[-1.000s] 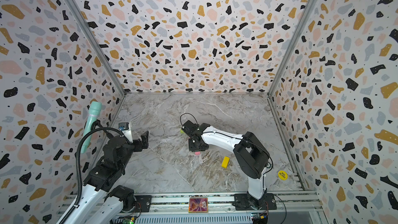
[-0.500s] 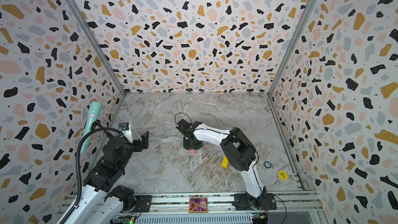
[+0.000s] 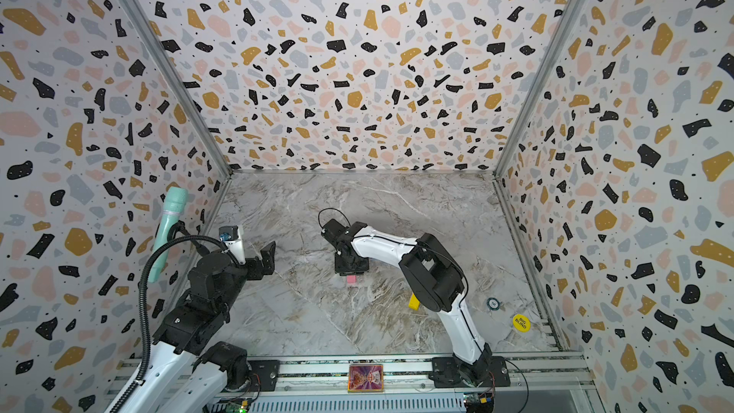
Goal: Assemble the letter t with building blocks
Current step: Assemble the building block at the center of the board.
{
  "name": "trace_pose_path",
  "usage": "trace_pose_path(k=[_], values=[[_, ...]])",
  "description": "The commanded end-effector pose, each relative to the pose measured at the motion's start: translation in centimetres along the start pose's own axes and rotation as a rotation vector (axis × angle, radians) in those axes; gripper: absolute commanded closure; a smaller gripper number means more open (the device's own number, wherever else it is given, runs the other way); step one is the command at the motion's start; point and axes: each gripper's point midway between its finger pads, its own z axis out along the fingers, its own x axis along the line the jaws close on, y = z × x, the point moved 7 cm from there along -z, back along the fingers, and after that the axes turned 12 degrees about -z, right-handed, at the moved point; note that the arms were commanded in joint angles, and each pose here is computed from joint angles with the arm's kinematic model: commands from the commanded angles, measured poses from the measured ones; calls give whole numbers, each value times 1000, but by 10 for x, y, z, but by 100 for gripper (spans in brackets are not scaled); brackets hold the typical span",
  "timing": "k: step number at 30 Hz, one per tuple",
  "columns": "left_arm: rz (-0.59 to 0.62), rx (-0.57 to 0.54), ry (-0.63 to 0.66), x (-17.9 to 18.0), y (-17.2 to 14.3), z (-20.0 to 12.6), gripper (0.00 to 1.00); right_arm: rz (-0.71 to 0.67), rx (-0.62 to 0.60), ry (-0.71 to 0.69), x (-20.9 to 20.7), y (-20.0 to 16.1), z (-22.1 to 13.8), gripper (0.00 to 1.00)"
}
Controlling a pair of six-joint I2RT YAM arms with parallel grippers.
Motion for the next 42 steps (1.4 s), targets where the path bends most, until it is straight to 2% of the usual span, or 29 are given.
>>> trace_pose_path(k=[1,12,42], values=[[1,-42,-23,-3,6,-2,1,25,39,-25,-3,-3,0,82],[1,-42,-36,-4,6,-2,0,51,56,-92,-11,-6,0,78],[-2,-61,-74,-7,9,-6,1,75,76,-124,-17,6,17,71]])
